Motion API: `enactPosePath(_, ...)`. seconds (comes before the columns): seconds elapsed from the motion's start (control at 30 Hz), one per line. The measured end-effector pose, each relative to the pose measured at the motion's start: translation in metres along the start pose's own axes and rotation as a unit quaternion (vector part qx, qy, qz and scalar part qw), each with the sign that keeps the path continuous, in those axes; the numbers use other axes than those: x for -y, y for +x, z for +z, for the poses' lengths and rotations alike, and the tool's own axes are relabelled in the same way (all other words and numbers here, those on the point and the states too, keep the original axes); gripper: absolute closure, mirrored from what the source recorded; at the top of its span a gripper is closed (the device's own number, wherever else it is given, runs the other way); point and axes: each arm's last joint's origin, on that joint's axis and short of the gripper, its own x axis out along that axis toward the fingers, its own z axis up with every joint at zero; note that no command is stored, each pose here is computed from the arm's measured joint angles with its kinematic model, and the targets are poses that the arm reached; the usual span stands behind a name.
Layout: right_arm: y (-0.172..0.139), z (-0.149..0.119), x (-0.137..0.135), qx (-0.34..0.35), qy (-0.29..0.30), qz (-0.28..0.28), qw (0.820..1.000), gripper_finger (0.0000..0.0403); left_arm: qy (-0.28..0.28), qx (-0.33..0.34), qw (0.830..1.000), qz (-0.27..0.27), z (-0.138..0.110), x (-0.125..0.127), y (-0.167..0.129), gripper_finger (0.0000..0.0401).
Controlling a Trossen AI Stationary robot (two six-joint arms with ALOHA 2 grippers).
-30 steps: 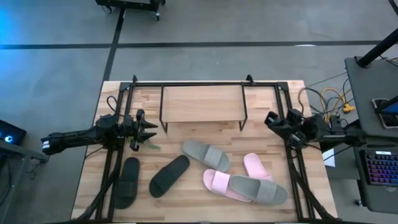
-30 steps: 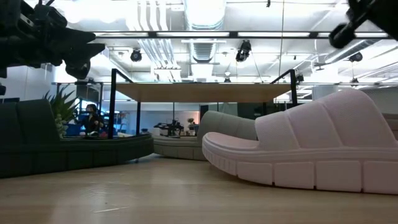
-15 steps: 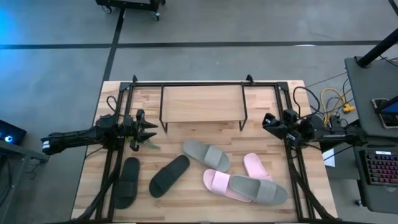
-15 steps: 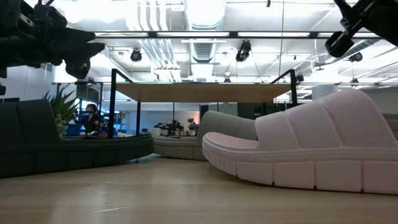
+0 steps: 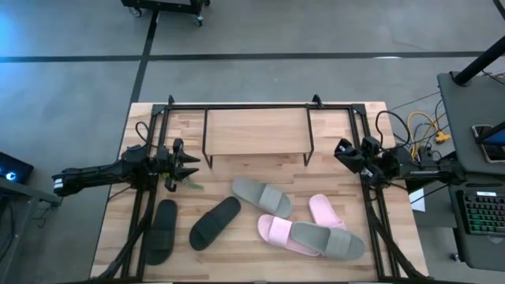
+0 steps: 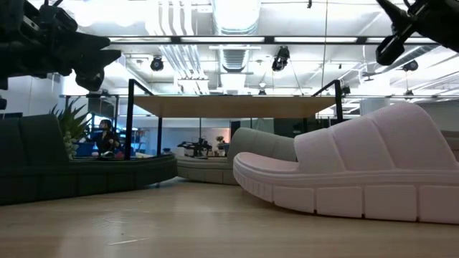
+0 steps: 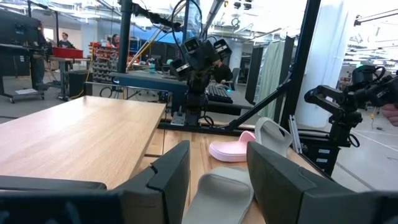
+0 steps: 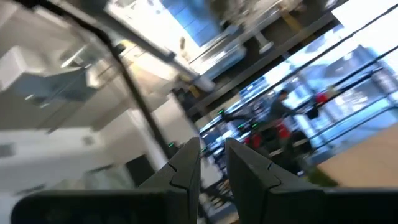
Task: Pick and place slides into the shelf
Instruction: Put the right gray slide on the shelf
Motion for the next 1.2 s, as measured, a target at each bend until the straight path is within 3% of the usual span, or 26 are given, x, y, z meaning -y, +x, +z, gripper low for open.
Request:
enactPosePath(0.4,0.0,0.0,0.001,0.003,-0.035,-0.007,0.999,0.0335,0.0,0.0,1.0,0.0,0.0,0.0,0.0,0.0256)
enactPosePath(0.5,0.0,0.001,0.0,0.005,-0.02,-0.002,1.0,0.0335,0.0,0.0,1.0,0.0,0.0,0.0,0.0,0.0256)
enactPosePath(0.63,0.0,0.002,-0.007,-0.023,0.002,0.08,0.997,0.0335,0.0,0.0,1.0,0.0,0.0,0.0,0.0,0.0256)
enactPosePath(0.73,0.005,0.005,-0.012,-0.056,0.036,0.109,0.992,0.0335,0.0,0.0,1.0,0.0,0.0,0.0,0.0,0.0256)
enactPosePath(0.87,0.021,0.017,-0.022,-0.077,0.04,0.12,0.989,0.0335,0.0,0.0,1.0,0.0,0.0,0.0,0.0,0.0256)
enactPosePath(1.07,0.063,0.039,-0.038,-0.112,-0.007,0.127,0.985,0.0335,0.0,0.0,1.0,0.0,0.0,0.0,0.0,0.0256)
enactPosePath(1.2,0.087,0.045,-0.042,-0.194,0.035,0.066,0.978,0.0335,0.0,0.0,1.0,0.0,0.0,0.0,0.0,0.0256)
